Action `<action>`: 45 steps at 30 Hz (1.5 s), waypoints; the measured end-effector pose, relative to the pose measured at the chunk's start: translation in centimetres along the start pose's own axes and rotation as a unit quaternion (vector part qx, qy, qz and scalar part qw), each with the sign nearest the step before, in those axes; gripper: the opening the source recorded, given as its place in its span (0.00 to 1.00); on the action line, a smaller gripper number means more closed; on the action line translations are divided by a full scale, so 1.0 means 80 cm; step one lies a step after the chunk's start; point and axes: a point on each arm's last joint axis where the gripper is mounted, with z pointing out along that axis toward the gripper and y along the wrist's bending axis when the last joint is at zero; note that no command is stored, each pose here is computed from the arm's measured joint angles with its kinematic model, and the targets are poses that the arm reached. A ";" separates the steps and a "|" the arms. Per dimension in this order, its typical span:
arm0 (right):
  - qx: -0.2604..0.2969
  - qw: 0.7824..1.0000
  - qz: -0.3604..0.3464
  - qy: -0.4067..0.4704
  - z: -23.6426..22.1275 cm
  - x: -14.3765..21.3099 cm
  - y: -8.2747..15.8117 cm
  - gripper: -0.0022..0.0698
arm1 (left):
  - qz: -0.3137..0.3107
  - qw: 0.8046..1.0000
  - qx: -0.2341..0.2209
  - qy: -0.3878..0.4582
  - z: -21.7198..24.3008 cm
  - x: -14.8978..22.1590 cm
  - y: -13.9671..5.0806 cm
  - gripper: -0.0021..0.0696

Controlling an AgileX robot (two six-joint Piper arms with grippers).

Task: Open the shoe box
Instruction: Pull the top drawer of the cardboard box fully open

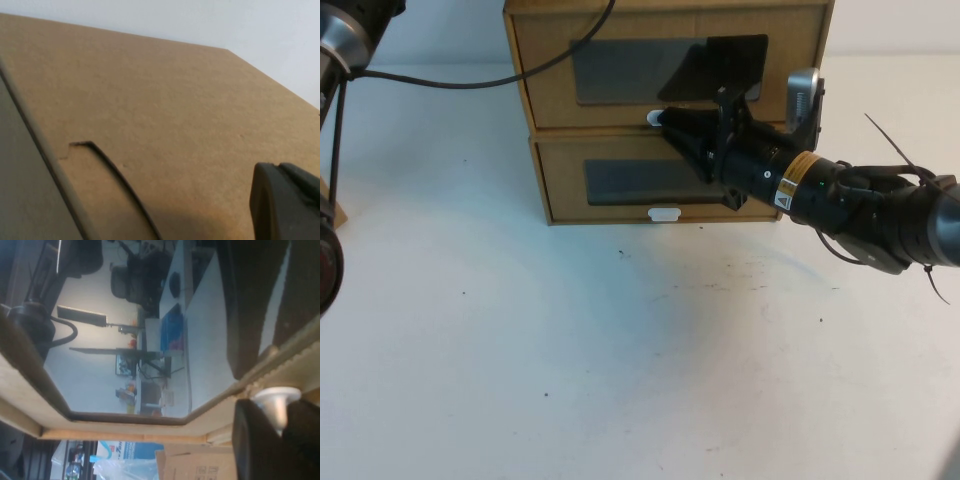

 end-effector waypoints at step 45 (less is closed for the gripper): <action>-0.011 0.999 -0.011 0.041 -0.024 0.017 0.001 0.20 | 0.000 1.000 0.002 0.002 0.000 0.001 0.000 0.01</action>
